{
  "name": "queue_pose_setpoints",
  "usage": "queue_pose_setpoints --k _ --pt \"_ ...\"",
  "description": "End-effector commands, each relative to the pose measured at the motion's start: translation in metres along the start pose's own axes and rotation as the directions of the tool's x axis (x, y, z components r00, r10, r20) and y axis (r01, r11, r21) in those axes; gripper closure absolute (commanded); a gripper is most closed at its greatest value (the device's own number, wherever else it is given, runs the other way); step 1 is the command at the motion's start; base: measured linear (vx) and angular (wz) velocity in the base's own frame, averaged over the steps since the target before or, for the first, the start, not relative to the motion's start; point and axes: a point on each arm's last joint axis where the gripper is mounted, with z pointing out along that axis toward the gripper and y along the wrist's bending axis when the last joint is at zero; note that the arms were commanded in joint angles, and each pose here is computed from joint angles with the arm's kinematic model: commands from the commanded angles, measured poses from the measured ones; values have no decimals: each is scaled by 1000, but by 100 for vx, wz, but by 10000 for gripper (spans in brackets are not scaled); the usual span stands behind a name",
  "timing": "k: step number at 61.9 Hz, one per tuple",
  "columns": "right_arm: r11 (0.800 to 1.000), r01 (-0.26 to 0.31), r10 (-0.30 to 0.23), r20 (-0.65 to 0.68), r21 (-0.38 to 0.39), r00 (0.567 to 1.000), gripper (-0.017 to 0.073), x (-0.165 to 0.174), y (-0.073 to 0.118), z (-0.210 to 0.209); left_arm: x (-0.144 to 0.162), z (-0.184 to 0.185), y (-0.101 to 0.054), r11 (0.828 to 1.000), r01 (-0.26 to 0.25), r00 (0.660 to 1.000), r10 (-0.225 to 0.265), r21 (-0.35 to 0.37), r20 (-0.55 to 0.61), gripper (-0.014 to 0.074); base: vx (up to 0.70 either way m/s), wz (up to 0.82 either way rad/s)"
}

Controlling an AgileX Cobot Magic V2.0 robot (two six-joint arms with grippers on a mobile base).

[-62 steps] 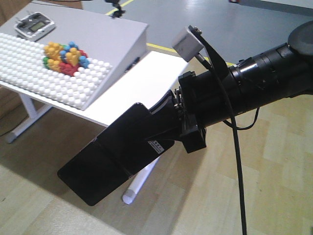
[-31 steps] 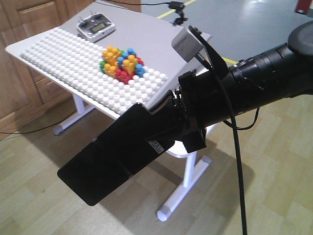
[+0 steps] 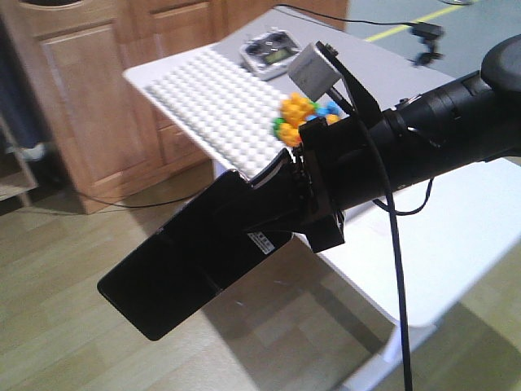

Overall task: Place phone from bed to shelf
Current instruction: 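Turn the base past the white table toward the wooden shelves, then drive up to the wooden shelf unit holding the phone raised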

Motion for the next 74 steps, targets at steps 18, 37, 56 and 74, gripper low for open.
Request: queue_pose_setpoints --k 18,37,56,74 --pt "996 44 -38 74 -82 997 564 -14 23 -12 -7 -1 1 1000 10 997 -9 -6 80 593 20 72" --pt "996 44 -38 74 -82 997 564 -14 23 -12 -7 -1 1 1000 10 997 -9 -6 80 593 21 77" --pt "996 44 -38 74 -82 997 564 -14 23 -12 -7 -1 1 1000 10 997 -9 -6 80 593 21 59" --pt "996 44 -38 74 -82 997 564 -14 23 -12 -7 -1 1 1000 10 997 -9 -6 80 593 24 41"
